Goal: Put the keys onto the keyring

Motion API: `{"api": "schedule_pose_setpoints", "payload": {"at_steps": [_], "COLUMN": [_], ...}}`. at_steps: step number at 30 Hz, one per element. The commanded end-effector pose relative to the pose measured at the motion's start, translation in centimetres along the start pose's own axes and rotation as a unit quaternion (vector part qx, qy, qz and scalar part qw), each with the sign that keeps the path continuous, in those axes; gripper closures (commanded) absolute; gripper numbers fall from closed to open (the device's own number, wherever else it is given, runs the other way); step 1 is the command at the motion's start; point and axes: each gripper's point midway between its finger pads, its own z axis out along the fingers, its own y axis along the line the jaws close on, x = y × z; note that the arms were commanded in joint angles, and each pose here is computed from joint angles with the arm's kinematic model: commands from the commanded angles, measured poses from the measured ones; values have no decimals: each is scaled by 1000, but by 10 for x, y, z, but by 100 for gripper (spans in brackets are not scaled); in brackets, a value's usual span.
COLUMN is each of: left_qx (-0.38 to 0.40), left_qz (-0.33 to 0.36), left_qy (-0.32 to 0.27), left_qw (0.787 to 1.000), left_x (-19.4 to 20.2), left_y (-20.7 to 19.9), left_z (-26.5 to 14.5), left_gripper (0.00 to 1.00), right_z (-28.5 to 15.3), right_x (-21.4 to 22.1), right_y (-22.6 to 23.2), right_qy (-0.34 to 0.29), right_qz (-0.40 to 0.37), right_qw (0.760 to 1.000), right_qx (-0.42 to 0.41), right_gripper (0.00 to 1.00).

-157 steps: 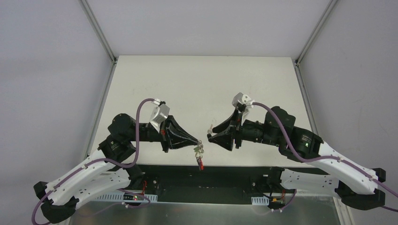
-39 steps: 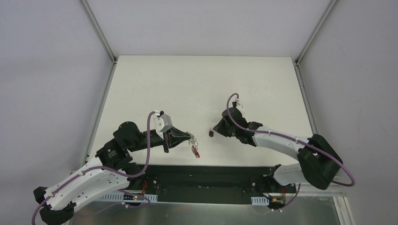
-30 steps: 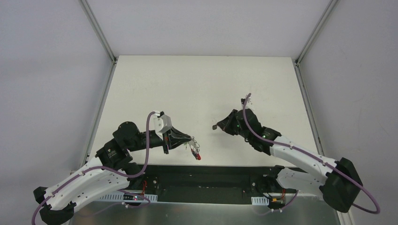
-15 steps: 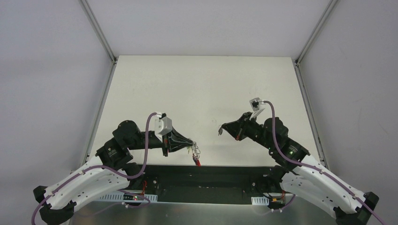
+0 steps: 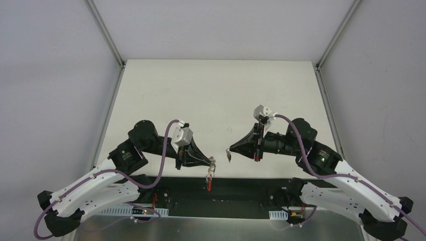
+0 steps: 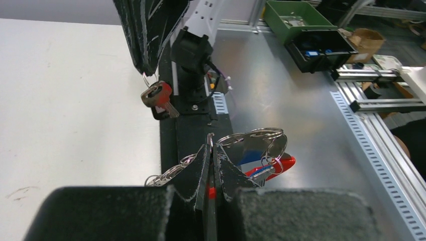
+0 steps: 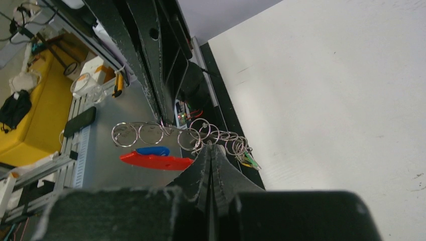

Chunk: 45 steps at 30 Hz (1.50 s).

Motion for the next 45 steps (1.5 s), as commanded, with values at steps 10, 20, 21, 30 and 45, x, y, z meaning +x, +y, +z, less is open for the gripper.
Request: {"api": "schedule_pose_setpoints", "payload": {"at_steps": [10,20,21,30,45], "left_qx": [79,49,48,48,55], "left_qz": [36,33,33,27,28], "left_qy": [-33,-45,-46,-44,-43], "left_qw": [996,997,997,997,997], "left_x": [-37,-43,-43,-42,-41], "left_y": [-33,-25,-25,-25,-28], "left_z": [-2,-2,-2,-2,-3], "left_gripper": [100,100,100,100,100], "right_z": [-12,-5,-5,7,23], "right_x": [-4,-2,-3,-12,-21], "right_y": [55,64,65,69,68], "right_qy": [37,45,44,39,25], "right_qz": [-42,-53,-54,-66,-93], "right_qw": [991,988,988,989,990], "right_qx": [-119,-135,-136,-129,-105], "right_gripper": [100,100,100,100,100]}}
